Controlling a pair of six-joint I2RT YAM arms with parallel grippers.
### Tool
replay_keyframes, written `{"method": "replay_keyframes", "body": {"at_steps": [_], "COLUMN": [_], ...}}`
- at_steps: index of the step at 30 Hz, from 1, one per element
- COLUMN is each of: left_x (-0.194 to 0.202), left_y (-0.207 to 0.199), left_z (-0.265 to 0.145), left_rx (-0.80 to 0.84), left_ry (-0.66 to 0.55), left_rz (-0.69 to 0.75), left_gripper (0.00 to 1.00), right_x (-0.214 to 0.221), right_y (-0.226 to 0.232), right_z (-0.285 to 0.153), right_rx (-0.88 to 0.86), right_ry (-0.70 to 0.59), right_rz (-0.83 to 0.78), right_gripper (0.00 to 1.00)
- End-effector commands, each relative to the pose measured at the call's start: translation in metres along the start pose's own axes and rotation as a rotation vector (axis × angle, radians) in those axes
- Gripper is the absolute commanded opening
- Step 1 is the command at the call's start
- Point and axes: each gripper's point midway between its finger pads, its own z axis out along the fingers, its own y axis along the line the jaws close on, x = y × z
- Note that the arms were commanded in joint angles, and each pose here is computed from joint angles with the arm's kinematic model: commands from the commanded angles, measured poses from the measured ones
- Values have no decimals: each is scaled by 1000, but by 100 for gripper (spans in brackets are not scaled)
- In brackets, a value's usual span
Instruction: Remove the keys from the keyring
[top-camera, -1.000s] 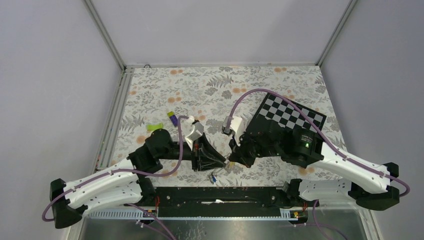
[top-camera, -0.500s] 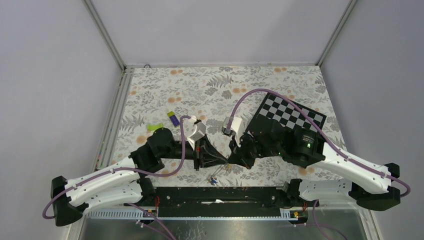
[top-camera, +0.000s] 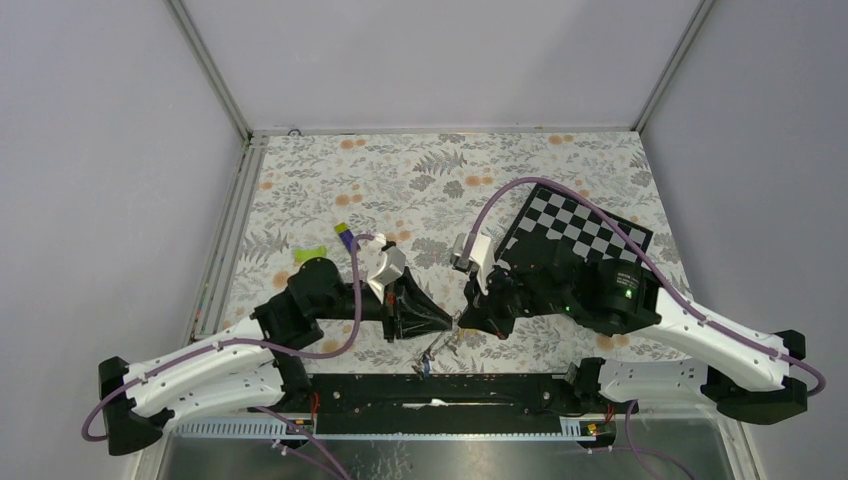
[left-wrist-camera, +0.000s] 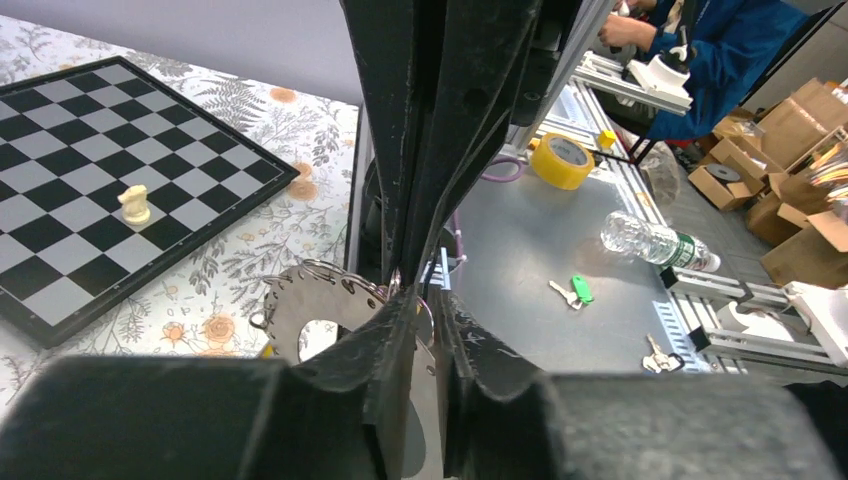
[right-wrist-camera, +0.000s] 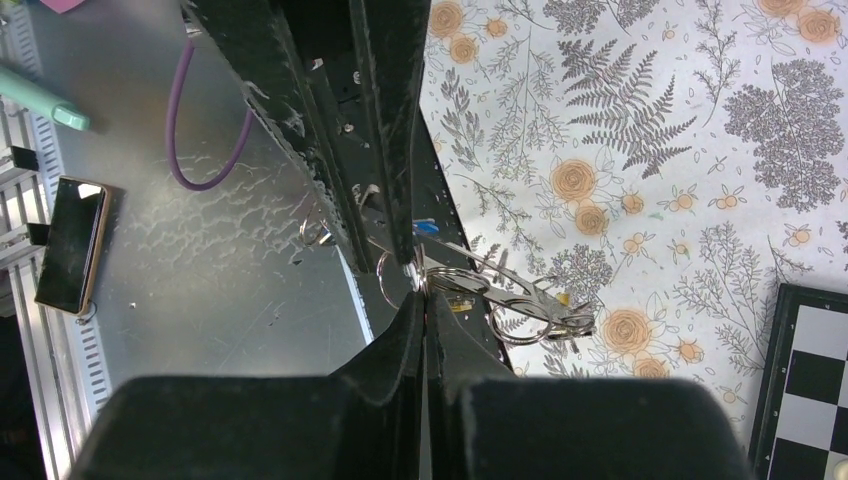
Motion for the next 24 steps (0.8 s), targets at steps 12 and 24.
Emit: {"method": "replay_keyframes", "body": {"at_steps": [12,24], "left_x": [-29,-25], "left_y": [-5,-5], "left_z": [-7,3], "left_rx": [-30,3], "left_ry": [-60,-37], "left_rz": [77,51], "left_gripper": [56,31], "right_x": [-30,-33], "right_y": [25,24], "right_z": [-16,-11], "right_rx": [-122,-115], "right_ry": [-126,-128], "right_rz": [-42,-45], "right_gripper": [0,0]}}
